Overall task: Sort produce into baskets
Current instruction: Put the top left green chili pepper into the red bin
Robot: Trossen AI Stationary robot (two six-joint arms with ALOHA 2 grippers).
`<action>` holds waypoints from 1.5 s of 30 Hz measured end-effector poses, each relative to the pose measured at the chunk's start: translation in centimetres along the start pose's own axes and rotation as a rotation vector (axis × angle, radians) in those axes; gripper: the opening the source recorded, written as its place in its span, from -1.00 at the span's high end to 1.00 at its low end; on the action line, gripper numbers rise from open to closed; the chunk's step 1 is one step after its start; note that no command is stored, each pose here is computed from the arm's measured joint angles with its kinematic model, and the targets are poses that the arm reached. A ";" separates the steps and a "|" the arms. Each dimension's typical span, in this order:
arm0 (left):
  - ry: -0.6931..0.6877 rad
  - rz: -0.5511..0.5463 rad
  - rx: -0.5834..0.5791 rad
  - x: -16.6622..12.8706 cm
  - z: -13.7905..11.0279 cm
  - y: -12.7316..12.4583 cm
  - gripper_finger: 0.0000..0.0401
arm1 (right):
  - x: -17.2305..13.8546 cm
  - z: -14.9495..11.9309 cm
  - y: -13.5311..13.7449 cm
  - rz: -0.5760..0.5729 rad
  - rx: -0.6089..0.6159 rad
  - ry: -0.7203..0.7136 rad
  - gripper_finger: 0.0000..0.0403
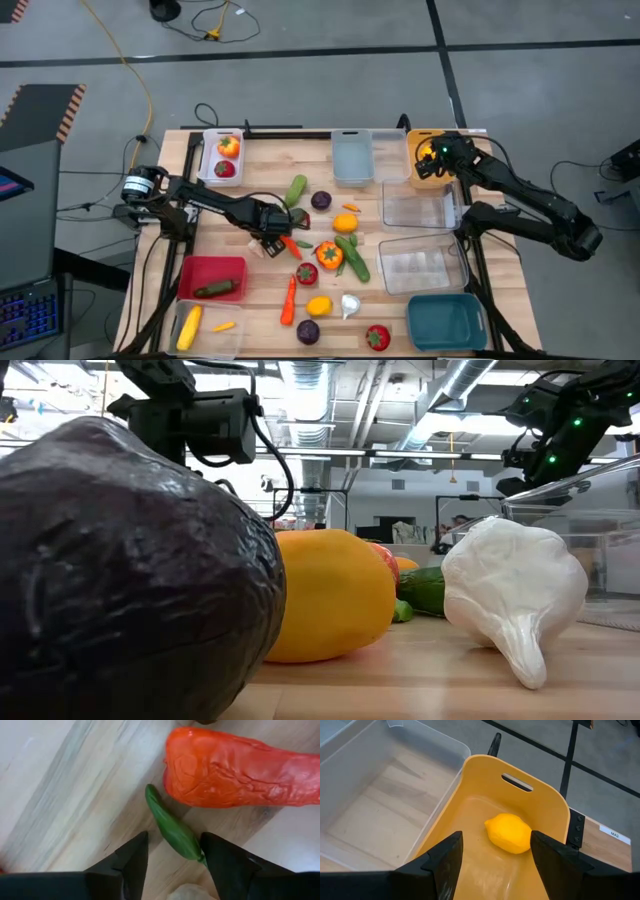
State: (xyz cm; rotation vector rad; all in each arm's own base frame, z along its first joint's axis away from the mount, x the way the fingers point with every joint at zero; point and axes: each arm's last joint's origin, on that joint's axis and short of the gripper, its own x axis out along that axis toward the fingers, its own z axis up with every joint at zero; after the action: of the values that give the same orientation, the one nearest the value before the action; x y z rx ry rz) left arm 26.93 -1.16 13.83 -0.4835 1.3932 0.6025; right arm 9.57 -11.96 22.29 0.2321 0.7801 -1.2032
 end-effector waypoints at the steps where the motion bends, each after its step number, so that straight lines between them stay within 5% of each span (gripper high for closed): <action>1: -0.001 -0.002 0.000 0.0 0.0 0.0 0.19 | 0.0 0.0 0.0 0.000 0.000 0.000 -0.30; 15: -0.013 -0.016 0.071 -0.3 0.5 -0.4 0.83 | 0.0 0.0 0.0 0.000 0.000 0.000 -0.30; 34: 0.120 0.094 0.302 -6.2 1.7 -1.0 0.87 | 0.0 0.0 0.0 0.000 0.000 0.001 -0.30; 45: 0.217 0.153 0.492 -11.2 -0.1 -2.5 0.87 | 0.0 0.0 0.0 0.000 0.000 0.001 -0.29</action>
State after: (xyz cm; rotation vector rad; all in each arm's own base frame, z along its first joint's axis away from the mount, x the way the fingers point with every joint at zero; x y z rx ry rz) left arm 27.70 -4.29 24.88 -0.0469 1.7304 0.3141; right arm 9.56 -11.95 22.28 0.2326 0.7811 -1.2026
